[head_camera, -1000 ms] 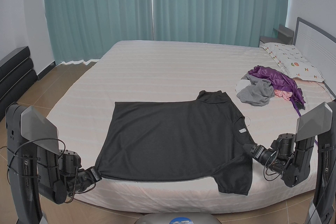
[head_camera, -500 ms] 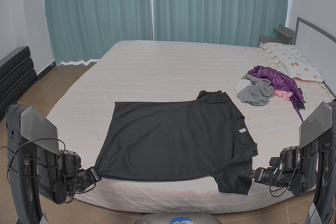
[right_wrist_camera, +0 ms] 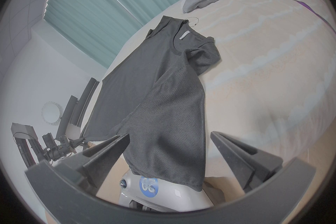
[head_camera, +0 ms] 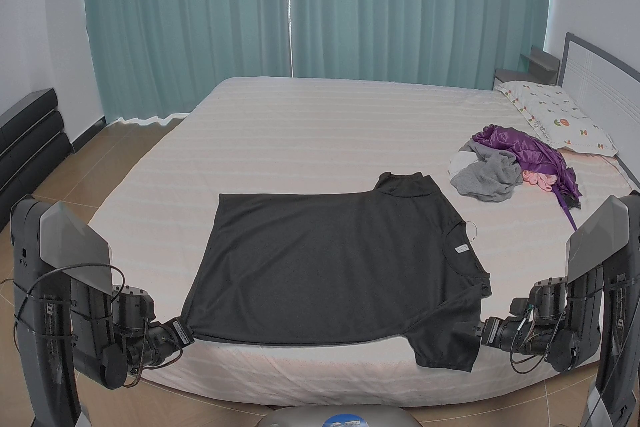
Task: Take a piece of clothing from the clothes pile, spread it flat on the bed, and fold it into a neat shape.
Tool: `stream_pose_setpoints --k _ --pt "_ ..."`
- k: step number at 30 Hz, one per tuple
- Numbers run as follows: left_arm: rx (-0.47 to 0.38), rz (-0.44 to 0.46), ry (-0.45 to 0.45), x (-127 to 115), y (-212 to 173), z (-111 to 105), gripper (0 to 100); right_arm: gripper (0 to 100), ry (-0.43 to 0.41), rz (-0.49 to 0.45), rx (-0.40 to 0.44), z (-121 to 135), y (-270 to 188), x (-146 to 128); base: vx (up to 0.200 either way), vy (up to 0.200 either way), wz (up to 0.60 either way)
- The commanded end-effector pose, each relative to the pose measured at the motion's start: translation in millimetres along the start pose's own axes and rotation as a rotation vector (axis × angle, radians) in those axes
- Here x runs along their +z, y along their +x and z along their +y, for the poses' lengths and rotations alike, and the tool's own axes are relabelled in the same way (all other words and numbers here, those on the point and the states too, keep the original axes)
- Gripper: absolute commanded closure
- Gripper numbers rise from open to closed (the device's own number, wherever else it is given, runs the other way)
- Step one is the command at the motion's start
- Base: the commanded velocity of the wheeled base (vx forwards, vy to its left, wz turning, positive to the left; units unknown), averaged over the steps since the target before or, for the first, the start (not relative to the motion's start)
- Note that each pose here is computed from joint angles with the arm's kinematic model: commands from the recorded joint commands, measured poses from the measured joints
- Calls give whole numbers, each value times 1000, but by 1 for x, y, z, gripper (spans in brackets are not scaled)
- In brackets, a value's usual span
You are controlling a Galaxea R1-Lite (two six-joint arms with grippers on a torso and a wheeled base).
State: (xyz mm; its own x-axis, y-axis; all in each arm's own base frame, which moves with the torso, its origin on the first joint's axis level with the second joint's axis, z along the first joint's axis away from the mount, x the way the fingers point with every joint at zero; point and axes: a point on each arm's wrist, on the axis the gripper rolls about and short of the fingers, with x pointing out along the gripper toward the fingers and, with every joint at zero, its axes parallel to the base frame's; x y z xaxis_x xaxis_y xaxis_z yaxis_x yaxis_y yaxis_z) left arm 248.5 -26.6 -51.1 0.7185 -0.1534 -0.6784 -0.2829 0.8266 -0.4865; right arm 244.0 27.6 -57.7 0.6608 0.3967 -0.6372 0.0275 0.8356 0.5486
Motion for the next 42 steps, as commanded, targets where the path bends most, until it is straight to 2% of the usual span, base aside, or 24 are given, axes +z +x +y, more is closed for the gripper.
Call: stream_pose_setpoints --k 1,6,16,24,32,42 --pt "-1 -1 0 0 0 0 100 100 0 -18 3 -1 -2 3 0 0 0" --pt "-1 -1 0 0 0 0 100 100 -2 -4 -17 -2 -10 -2 0 0 0" --pt "-1 -3 3 0 0 0 100 100 -2 -33 -27 -3 -27 4 0 0 0" --pt "-11 -25 9 4 -13 -4 100 100 -8 -13 -42 -4 -40 -2 0 0 0" --pt "5 -13 22 1 -19 -2 100 100 14 -39 -35 -11 -51 5 0 0 0" --pt "-5 -28 67 -3 -30 0 100 100 13 31 -28 -1 -69 3 0 0 0"
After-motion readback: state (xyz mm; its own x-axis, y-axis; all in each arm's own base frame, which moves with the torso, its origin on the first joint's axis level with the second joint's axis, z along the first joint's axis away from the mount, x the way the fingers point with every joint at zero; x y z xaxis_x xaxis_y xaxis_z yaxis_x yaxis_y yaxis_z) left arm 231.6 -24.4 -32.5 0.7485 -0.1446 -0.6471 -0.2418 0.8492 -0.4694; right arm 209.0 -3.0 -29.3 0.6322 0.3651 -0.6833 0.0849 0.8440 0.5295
